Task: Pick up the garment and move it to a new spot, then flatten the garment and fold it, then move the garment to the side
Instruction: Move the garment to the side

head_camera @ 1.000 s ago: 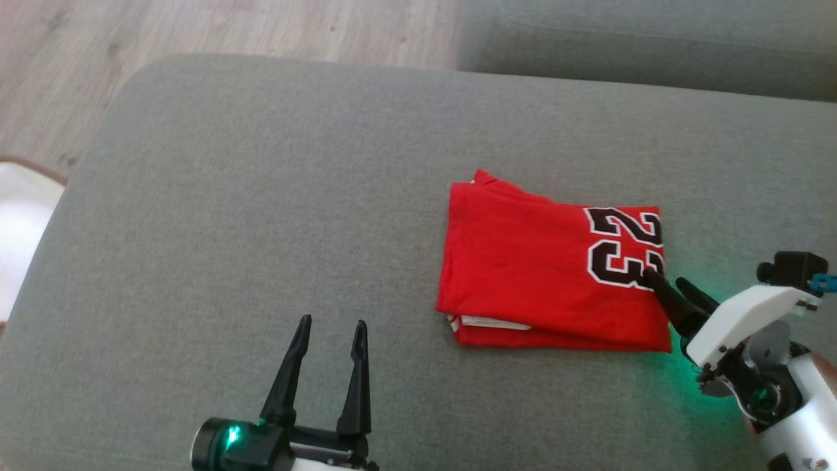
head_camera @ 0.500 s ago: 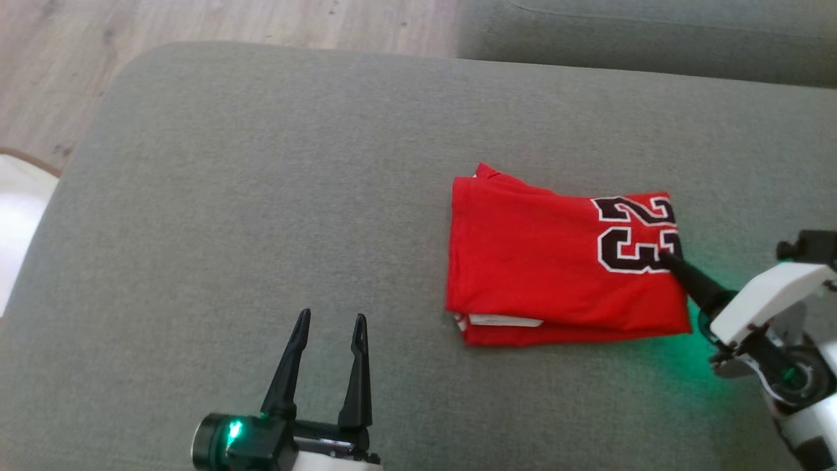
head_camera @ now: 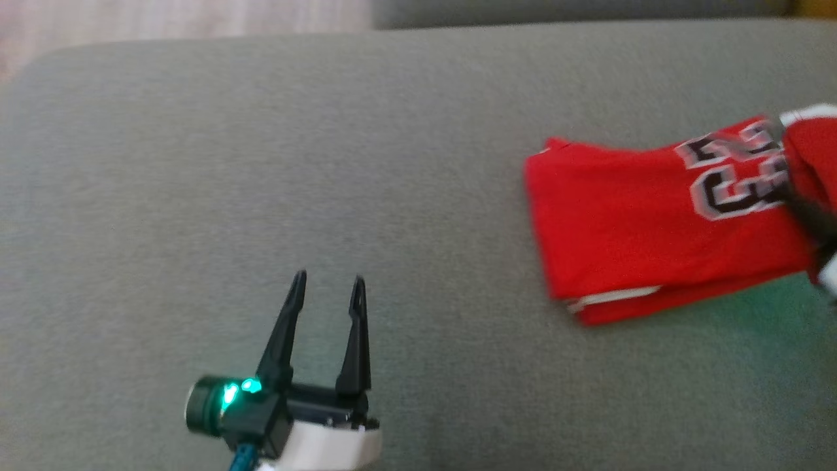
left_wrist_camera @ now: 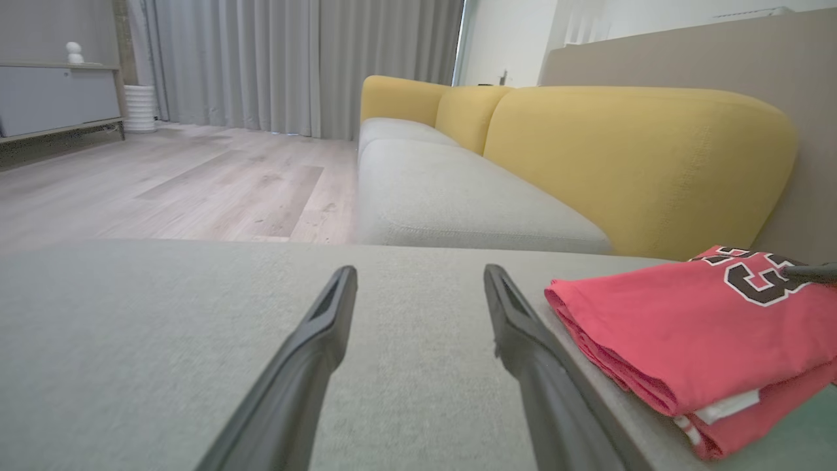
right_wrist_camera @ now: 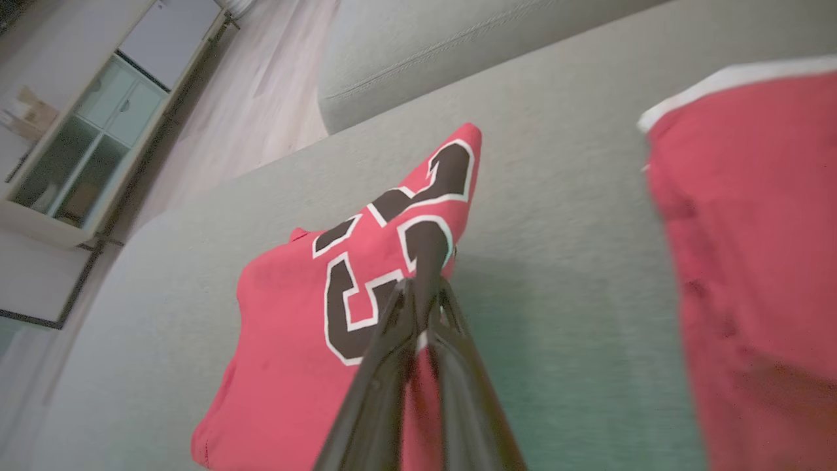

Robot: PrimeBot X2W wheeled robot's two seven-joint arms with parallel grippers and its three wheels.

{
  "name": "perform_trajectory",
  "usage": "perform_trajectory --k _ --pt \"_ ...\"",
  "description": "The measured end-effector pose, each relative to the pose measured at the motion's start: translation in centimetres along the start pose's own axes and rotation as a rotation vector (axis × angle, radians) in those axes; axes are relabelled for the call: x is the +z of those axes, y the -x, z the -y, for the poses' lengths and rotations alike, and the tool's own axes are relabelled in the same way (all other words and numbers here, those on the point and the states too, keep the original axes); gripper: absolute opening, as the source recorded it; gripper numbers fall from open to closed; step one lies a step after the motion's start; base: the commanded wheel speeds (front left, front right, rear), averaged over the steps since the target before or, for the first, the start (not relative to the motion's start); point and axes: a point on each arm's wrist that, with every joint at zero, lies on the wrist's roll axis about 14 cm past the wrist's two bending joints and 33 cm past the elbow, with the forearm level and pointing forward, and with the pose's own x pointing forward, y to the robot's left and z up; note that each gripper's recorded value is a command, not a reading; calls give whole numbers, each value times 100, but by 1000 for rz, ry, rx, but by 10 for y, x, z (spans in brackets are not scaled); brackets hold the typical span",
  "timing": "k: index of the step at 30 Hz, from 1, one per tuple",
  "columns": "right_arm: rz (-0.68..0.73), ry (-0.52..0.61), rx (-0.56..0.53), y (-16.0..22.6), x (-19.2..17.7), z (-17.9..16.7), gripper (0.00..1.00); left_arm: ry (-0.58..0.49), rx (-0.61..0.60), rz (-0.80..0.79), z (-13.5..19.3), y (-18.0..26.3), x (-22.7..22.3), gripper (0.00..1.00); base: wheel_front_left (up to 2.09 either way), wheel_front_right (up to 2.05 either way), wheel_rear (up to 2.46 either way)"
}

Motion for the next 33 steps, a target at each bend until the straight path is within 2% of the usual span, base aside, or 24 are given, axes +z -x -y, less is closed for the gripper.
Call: perform_trajectory --k 9,10,17,19,20,25,33 --pt "38 184 -278 48 62 91 0 27 -90 3 20 -43 -7 100 0 0 0" --pt "38 206 -339 58 72 110 0 29 -106 -4 23 -51 -12 100 0 0 0" --pt "45 273 -509 85 95 155 0 24 -129 -26 27 -64 -26 100 0 0 0" --pt "42 289 -531 90 95 159 82 19 -120 -18 25 -65 -23 100 0 0 0" --pt "40 305 -540 92 95 159 100 10 -106 -13 22 -65 -21 100 0 0 0" --pt "116 402 -549 93 98 148 100 -31 -72 -4 18 -60 -17 100 0 0 0" --pt "264 417 -288 50 62 54 100 -51 -71 24 20 -36 0 100 0 0 0"
